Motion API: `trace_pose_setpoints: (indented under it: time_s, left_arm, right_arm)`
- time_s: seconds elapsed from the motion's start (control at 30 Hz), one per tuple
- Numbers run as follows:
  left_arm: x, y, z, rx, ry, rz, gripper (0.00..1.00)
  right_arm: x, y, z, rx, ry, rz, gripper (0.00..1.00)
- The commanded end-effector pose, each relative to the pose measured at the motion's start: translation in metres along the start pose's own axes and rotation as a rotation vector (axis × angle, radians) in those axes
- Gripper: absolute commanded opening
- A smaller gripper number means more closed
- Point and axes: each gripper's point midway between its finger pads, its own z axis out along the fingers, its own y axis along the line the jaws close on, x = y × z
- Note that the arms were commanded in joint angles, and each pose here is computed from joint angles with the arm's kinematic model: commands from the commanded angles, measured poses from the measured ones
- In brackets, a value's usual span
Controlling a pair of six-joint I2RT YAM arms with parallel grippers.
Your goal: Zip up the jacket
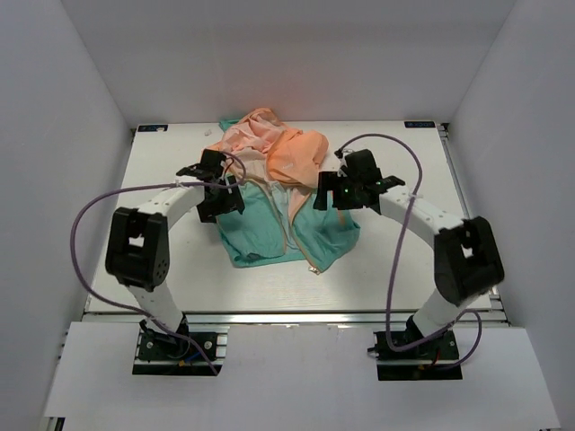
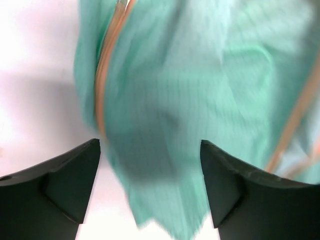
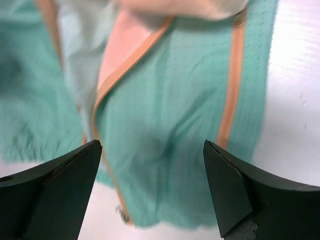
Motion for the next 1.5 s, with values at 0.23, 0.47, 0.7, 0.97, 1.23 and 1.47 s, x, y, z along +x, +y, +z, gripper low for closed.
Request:
trace_pose_setpoints:
  time_s: [0.23,0.47,0.7,0.97,1.23,1.47]
  left_arm:
    - [0.017,-0.016,-0.107,0.226,-0.132,-0.022,0.98]
    - [0.051,0.001,-0.116,0.240,-0.129,-0.038,0.98]
    - [0.061,0.004,-0.115,0.250,-0.119,-0.038,0.98]
    - [0.062,0.006,-0.112,0.239,-0.115,-0.036,0.98]
    - [0.063,0.005,-0.108,0.239,-0.106,-0.036,0.98]
    - [0.062,0.007,-0.108,0.228,-0.107,-0.036,0.98]
  right_arm:
    - [0.107,0.062,-0.073,-0.154,0.078,-0.359,0.86]
    - [0.158,0.047,-0.059,-0.034,0.248,-0.449,0.81]
    - [0.140,0.039,-0.037,0.099,0.192,-0.391,0.69]
    - [0.159,0.029,-0.023,0.120,0.261,-0.393,0.64]
    - [0.163,0.027,-0.010,0.123,0.259,-0.387,0.58]
    - [0.175,0.024,-0.003,0.119,0.294,-0.373,0.45]
